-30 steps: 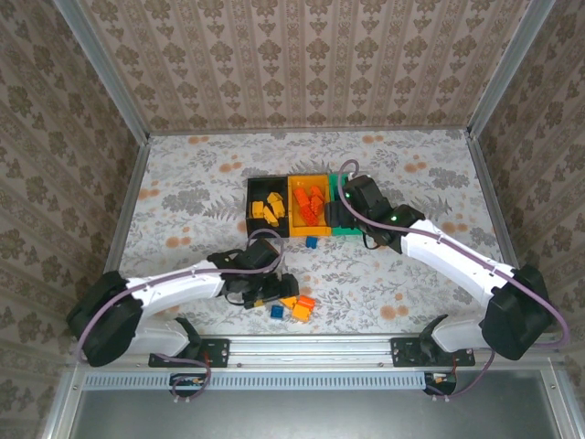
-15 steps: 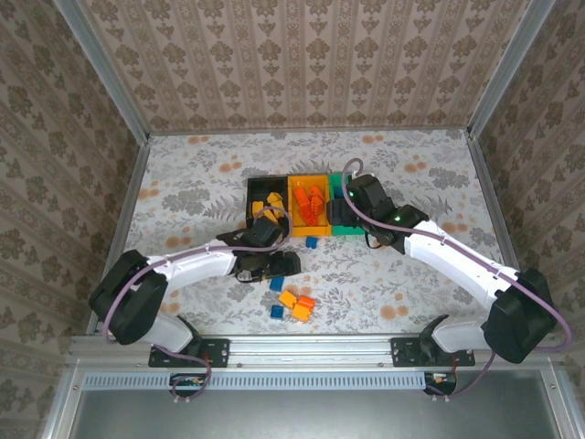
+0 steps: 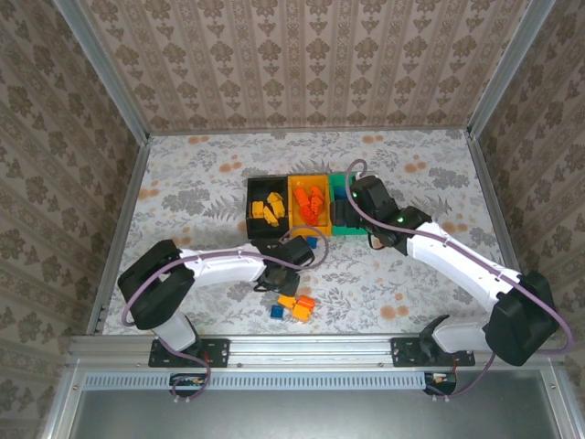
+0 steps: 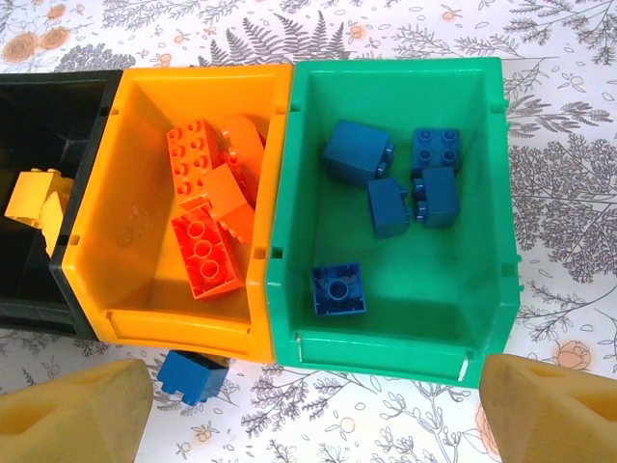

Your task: Sort the legos into containers by color

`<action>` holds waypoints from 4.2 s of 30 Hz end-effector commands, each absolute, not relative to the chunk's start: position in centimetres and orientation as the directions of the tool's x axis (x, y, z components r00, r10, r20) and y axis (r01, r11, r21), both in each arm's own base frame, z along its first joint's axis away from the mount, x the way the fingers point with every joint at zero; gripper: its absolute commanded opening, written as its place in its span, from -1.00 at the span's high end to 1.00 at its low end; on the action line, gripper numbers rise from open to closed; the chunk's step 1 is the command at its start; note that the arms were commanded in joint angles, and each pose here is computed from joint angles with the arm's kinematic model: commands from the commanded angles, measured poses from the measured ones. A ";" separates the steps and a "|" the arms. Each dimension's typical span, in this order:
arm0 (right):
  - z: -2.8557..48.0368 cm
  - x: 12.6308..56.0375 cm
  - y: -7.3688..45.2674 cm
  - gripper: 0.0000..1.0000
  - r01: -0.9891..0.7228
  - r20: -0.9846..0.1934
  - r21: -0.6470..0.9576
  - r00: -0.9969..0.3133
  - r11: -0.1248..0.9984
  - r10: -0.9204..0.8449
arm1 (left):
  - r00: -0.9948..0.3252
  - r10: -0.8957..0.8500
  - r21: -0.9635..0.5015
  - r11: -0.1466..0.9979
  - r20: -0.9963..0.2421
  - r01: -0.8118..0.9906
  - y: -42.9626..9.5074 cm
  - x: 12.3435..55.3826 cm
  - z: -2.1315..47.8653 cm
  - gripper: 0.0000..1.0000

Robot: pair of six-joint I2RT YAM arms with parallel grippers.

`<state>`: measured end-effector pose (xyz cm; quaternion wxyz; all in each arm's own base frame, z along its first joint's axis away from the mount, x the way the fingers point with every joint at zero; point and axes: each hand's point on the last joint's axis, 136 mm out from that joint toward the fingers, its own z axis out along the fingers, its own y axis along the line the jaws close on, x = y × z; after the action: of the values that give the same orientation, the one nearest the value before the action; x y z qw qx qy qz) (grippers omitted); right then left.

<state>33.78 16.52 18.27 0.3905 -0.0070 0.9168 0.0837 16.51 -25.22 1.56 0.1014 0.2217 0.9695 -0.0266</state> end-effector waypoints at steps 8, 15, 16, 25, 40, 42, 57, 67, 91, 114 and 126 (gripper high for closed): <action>19.9 33.6 14.6 -0.79 0.001 -0.748 0.189 -0.648 0.982 0.144 | -0.823 0.496 0.141 0.868 -0.276 0.475 -23.9 17.7 3.1 0.40; 19.5 32.7 10.3 -0.79 0.150 -0.749 0.237 -0.601 0.960 0.279 | -0.742 0.448 0.020 0.861 -0.499 0.507 -28.1 20.2 9.8 0.40; 19.4 32.5 9.6 -0.79 0.174 -0.749 0.240 -0.592 0.955 0.296 | -0.725 0.442 0.007 0.856 -0.528 0.517 -28.8 20.7 10.8 0.40; 18.4 31.5 7.8 -0.79 0.228 -0.737 0.249 -0.586 0.941 0.337 | -0.593 0.285 -0.181 0.776 -0.753 0.604 -37.4 28.4 18.6 0.36; 17.7 30.9 7.8 -0.79 0.218 -0.722 0.235 -0.614 0.947 0.320 | -0.619 0.207 -0.327 0.701 -0.757 0.634 -46.7 37.3 17.2 0.18; 17.7 30.9 7.7 -0.79 0.217 -0.722 0.232 -0.615 0.948 0.317 | -0.622 0.194 -0.340 0.697 -0.759 0.632 -47.2 37.8 17.3 0.09; 17.4 30.8 11.3 -0.81 0.086 -0.708 0.267 -0.658 0.960 0.256 | -0.612 -0.041 -0.455 0.707 -0.790 0.541 -39.0 35.4 23.2 -0.81; 12.1 29.3 22.9 -0.80 -0.112 -0.654 0.280 -0.750 0.954 0.103 | -0.602 -0.139 -0.442 0.808 -0.786 0.390 -25.6 27.0 21.9 -1.00; 3.7 34.2 27.2 -0.31 0.008 -0.646 0.174 -0.753 0.985 0.121 | -0.614 -0.240 -0.469 0.850 -0.751 0.241 -17.1 21.3 17.2 -1.00; 12.6 30.8 23.5 0.38 -0.093 -0.698 0.230 -0.709 0.969 0.098 | -0.631 -0.245 -0.469 0.857 -0.736 0.213 -16.6 21.2 16.0 -1.00; 14.2 38.1 14.9 0.35 0.123 -0.632 0.181 -0.746 0.976 0.211 | -0.667 -0.211 -0.451 0.868 -0.715 0.208 -16.7 20.7 15.3 -0.99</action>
<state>37.76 15.42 16.57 0.3956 0.1027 0.9085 0.0873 21.11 -16.99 16.11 0.4240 0.0026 0.8653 -0.2674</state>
